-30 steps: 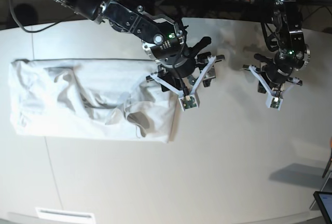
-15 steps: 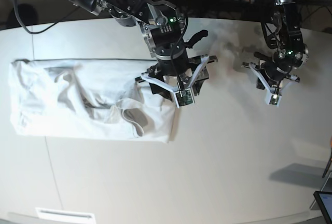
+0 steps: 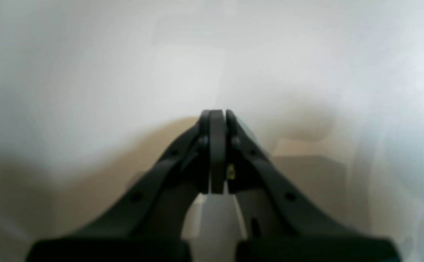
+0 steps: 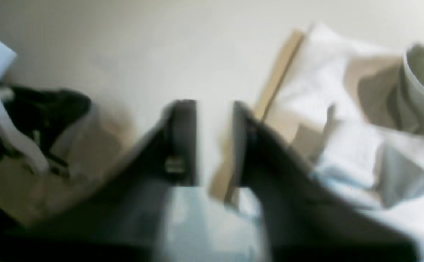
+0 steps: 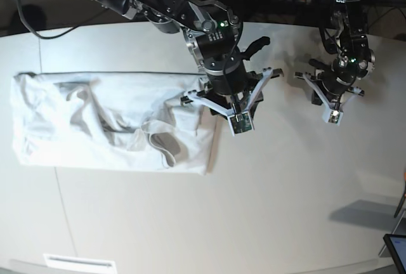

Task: Fold the T-shirt properly
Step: 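Release the fabric and move the right gripper over the folded stack, then press and smooth the folded stack with the right gripper, sliding toward the other end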

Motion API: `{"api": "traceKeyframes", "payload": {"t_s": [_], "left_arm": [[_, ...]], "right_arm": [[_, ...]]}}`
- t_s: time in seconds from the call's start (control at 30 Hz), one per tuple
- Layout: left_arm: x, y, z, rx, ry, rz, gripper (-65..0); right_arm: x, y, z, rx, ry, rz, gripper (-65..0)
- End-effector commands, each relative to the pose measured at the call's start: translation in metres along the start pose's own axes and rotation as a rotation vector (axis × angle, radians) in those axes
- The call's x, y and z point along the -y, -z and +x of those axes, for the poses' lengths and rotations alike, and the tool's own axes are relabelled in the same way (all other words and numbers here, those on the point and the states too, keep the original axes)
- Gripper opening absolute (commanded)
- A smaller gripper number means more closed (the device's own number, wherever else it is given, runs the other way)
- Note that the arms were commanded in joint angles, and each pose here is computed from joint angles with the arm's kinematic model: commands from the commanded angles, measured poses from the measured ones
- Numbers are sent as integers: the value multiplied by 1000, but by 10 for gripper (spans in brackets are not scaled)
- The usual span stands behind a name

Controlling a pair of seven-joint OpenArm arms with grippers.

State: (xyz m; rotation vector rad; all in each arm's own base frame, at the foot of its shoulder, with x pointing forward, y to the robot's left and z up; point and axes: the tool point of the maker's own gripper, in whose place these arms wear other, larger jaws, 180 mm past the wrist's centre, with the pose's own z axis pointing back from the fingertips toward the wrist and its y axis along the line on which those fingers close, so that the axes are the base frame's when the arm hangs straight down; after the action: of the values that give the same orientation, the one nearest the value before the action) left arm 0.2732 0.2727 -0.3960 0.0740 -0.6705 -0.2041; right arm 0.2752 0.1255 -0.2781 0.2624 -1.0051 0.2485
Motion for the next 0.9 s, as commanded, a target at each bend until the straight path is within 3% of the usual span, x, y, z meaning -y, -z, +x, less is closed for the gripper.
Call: {"api": "traceKeyframes", "payload": {"t_s": [0.0,0.23,0.4,0.87], "left_arm": [[-6,-4,15,46,12,13,-650],[-6,-4,14,45,13,14,-650],[-6,-4,16,48,13,15,-650],[-11,-5,18,50,17,23,-650]], "right_arm": [[1,2,17,64,3,-13,-644],[17,39,-11,14,-61,-78,-627],[45,55,-23,-31,31,-125,-627],[97,44,-51,-90,137,-240,-627]]}}
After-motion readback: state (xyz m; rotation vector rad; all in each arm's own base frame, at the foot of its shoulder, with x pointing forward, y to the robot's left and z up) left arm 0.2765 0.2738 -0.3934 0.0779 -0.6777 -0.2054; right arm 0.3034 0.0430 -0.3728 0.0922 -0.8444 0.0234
